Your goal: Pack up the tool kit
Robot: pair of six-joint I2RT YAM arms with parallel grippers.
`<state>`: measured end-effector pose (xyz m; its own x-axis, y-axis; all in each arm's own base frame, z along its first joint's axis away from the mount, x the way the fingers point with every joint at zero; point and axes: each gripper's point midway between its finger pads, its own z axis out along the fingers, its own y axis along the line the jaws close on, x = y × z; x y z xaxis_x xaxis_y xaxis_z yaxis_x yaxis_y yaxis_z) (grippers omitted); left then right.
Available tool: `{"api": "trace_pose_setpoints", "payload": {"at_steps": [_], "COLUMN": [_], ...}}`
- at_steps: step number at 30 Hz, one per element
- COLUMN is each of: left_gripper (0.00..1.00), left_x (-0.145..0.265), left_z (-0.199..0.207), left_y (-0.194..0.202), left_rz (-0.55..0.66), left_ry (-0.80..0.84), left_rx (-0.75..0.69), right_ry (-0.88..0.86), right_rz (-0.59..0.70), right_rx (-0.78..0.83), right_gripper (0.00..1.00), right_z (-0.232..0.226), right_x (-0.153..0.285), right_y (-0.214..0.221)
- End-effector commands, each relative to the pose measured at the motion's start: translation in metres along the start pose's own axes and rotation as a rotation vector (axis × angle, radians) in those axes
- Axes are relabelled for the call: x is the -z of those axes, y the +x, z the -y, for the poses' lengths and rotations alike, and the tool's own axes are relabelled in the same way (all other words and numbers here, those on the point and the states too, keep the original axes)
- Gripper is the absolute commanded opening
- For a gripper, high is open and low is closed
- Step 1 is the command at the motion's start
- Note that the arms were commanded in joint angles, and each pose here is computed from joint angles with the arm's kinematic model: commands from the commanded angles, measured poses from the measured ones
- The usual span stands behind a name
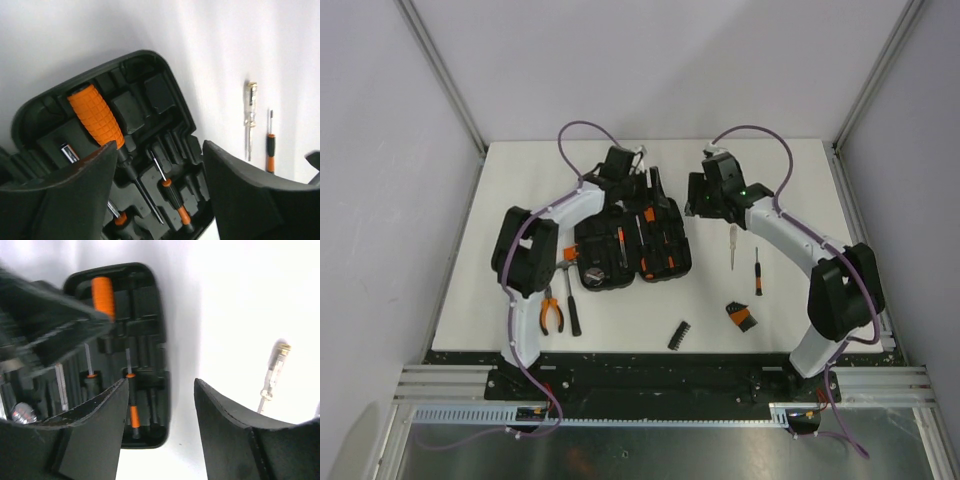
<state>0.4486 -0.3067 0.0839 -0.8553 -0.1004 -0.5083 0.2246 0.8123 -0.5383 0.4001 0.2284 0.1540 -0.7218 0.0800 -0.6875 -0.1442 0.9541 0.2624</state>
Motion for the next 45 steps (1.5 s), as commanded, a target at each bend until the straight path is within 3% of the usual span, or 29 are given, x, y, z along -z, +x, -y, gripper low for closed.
{"api": "trace_pose_setpoints", "payload": {"at_steps": [1,8,11,19,30,38,45], "left_gripper": [0.8,0.9,0.93,0.99,0.99,0.99,0.99], "left_x": [0.064,0.1,0.113,0.132,0.127,0.124,0.123], "left_z": [0.038,0.044,0.041,0.029,0.014,0.011,0.011], "left_y": [-0.067,-0.082,-0.079,-0.063,-0.043,-0.041,-0.04], "left_rz": [0.188,0.254,0.263,0.263,0.218,0.21,0.206], "left_ry": [0.057,0.066,0.062,0.035,0.015,0.01,0.011], "left_rx": [-0.081,-0.106,-0.107,-0.125,-0.107,-0.1,-0.094], "right_ry": [0.178,0.287,0.304,0.435,0.473,0.514,0.512], "right_rz": [-0.034,-0.123,-0.157,-0.23,-0.182,-0.191,-0.25], "right_rx": [-0.073,-0.14,-0.161,-0.158,-0.138,-0.149,-0.159], "right_gripper": [0.57,0.37,0.34,0.37,0.42,0.41,0.34], "right_z": [0.053,0.096,0.106,0.135,0.145,0.157,0.162], "right_x": [0.004,-0.026,-0.04,-0.053,-0.042,-0.039,-0.046], "right_y": [0.002,0.025,0.036,0.063,0.048,0.052,0.071]}}
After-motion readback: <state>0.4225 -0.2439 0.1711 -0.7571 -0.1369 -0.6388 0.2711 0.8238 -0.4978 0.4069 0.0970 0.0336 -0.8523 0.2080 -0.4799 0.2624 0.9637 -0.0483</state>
